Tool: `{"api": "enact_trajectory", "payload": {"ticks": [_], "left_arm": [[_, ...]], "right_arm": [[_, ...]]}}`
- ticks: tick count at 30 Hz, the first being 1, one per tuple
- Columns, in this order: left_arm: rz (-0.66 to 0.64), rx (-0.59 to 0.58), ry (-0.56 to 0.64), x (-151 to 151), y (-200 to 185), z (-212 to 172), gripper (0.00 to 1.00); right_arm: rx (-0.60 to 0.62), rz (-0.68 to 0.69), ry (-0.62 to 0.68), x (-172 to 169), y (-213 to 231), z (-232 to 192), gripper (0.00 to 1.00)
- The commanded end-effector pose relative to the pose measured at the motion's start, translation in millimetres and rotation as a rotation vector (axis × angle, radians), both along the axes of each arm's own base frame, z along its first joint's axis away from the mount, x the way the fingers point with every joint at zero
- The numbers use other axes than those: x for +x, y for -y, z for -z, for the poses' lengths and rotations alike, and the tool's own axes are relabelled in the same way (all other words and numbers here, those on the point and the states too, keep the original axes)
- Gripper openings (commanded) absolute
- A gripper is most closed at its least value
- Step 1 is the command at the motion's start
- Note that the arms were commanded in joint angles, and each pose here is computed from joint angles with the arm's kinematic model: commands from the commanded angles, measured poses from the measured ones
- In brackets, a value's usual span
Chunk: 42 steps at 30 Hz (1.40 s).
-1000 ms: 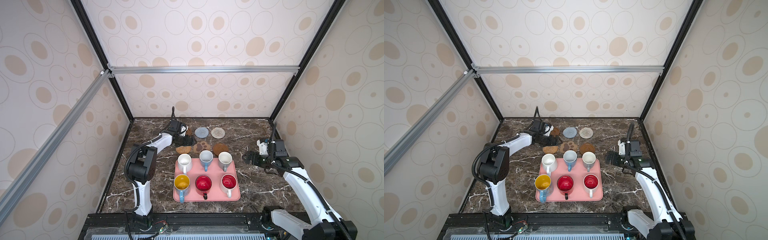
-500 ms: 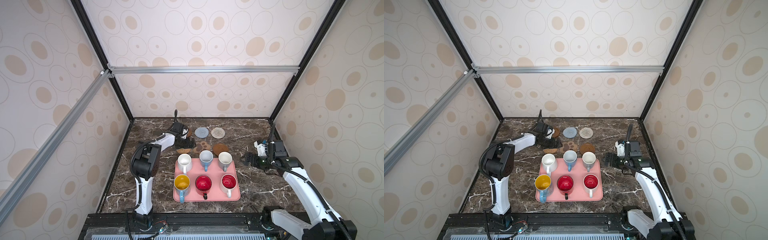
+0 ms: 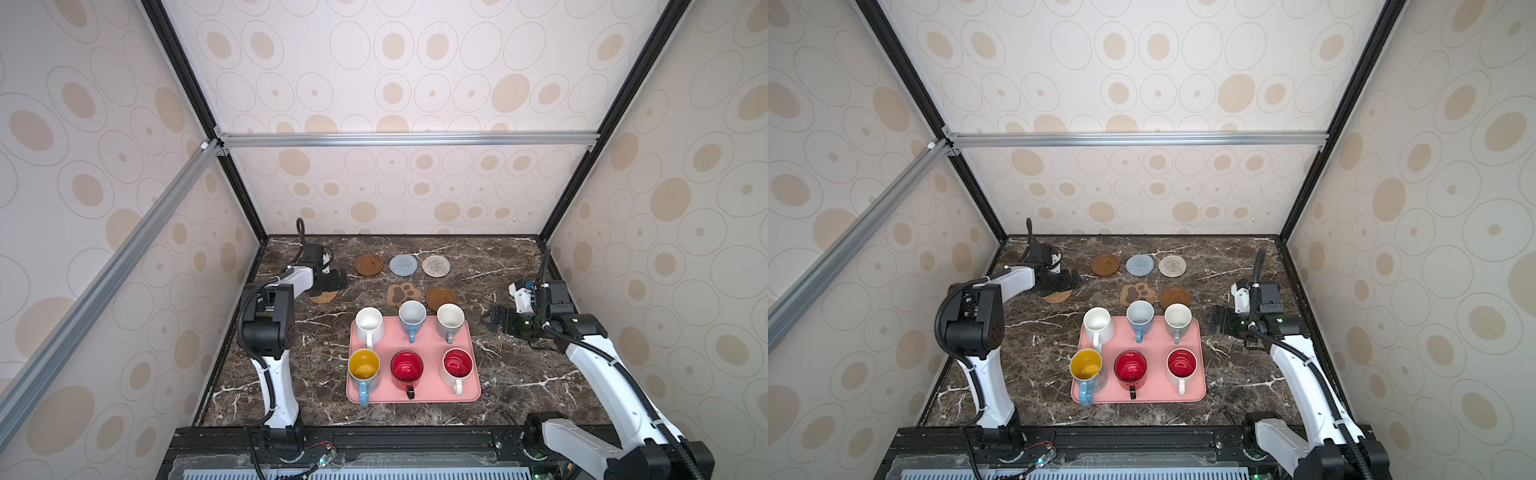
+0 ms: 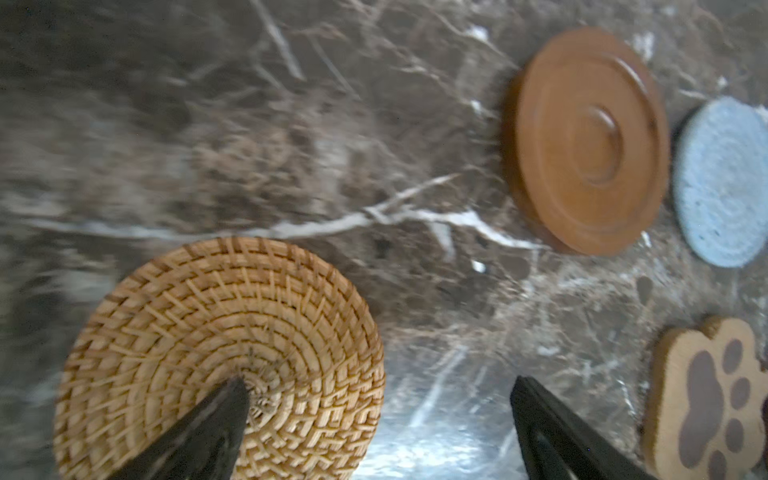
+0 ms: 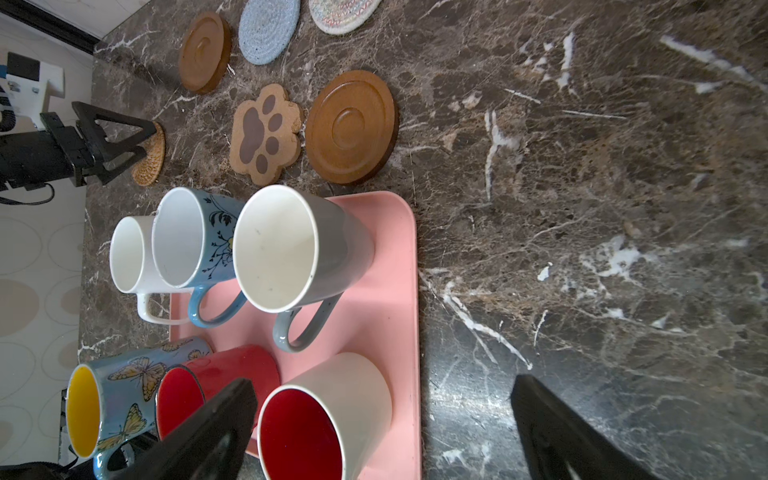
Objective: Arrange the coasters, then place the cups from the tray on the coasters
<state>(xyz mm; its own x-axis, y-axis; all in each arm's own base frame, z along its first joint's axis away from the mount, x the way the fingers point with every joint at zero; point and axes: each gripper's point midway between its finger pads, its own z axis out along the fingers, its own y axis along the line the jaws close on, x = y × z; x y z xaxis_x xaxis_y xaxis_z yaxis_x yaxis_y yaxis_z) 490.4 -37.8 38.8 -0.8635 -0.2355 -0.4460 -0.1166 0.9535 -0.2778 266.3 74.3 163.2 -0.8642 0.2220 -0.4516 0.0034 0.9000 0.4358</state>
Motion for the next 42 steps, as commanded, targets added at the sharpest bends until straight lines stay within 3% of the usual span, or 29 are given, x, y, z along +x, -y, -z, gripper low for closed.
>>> {"api": "enact_trajectory", "payload": {"ticks": [1,11,20,29,42], "left_arm": [[-0.035,0.049,-0.139,-26,-26,41,1.0],[-0.041,0.043,-0.164,-26,-38,47,1.0],[-0.026,-0.07,-0.14,-42,-12,43,1.0],[0.043,-0.097,-0.143,-47,28,43,1.0],[0.031,-0.08,-0.142,-51,29,41,1.0]], "right_arm": [[-0.011,0.006,-0.023,-6,1,4,1.0],[-0.024,0.023,-0.021,-9,5,1,1.0],[-0.024,0.029,-0.028,-8,5,2,1.0],[-0.018,0.043,-0.034,-8,6,5,1.0],[-0.037,0.048,-0.043,-9,9,7,1.0]]}}
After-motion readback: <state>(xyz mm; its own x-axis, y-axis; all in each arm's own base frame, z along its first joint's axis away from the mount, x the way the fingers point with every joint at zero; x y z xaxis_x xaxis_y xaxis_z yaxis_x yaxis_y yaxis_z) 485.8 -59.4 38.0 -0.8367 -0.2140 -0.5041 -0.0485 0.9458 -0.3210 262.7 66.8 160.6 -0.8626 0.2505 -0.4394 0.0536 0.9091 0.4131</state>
